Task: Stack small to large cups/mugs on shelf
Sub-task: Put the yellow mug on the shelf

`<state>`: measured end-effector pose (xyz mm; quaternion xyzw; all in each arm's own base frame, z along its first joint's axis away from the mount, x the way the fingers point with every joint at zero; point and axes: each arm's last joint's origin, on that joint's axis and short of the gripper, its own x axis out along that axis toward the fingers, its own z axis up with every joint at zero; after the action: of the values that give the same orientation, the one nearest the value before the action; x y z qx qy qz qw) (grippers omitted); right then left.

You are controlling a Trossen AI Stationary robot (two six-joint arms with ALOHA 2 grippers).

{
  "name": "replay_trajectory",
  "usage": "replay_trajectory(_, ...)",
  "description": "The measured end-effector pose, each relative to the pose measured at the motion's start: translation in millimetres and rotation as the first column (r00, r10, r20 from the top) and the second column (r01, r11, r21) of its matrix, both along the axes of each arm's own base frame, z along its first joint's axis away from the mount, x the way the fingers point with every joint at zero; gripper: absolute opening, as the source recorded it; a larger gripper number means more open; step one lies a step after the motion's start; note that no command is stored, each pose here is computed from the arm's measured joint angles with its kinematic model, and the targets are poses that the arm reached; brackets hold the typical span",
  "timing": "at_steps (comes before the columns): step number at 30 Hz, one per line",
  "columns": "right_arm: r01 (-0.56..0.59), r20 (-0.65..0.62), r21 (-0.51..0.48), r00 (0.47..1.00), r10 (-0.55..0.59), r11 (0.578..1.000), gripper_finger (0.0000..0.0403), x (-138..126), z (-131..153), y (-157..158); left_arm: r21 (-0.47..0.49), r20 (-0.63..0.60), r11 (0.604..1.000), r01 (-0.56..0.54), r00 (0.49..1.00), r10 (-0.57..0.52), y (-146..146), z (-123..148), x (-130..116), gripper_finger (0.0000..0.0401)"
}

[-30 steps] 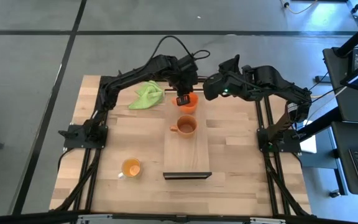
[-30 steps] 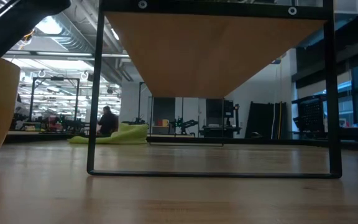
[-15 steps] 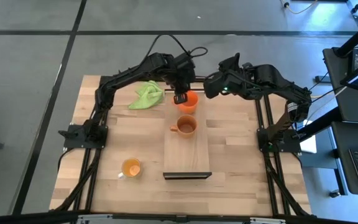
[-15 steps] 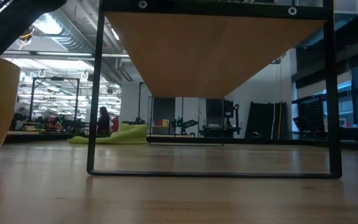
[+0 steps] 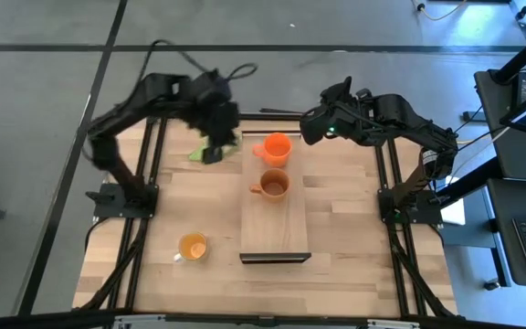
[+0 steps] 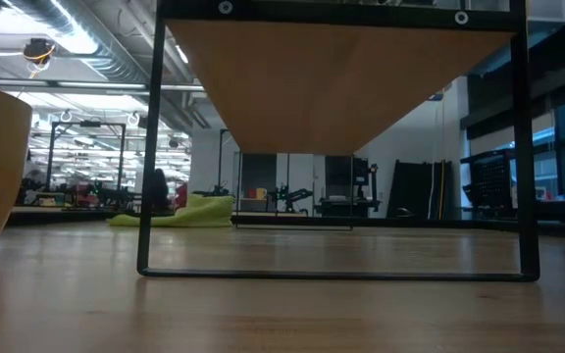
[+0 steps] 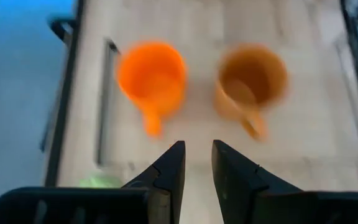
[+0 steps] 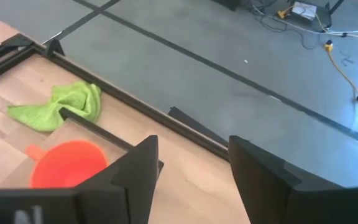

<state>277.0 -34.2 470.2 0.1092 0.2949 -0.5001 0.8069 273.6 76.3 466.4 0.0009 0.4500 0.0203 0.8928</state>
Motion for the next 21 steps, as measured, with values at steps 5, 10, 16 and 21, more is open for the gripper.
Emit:
replay_trajectory(5, -0.027, -0.017, 0.012, 0.999, 0.027, 1.000, 0.0197, 0, 0, 0, -0.068, -0.087, 0.997, -0.041, 0.996, 0.035, -27, -23, -38, 0.0073)
replay_trajectory(10, -0.066, -0.046, 0.022, 0.997, 0.067, 0.998, 0.0197, 1, -1, 1, -0.191, -0.060, 0.973, -0.130, 0.991, 0.121, -53, -65, -70, 0.0077)
replay_trajectory(16, -0.089, -0.067, 0.021, 0.994, 0.090, 0.996, 0.0197, 1, -1, 1, -0.390, -0.029, 0.895, -0.216, 0.974, 0.223, -85, -108, -97, 0.0075)
replay_trajectory(21, -0.111, -0.070, 0.045, 0.991, 0.114, 0.993, 0.0197, 1, -2, 2, -0.403, -0.184, 0.862, -0.308, 0.950, 0.253, -108, -140, -112, 0.0080)
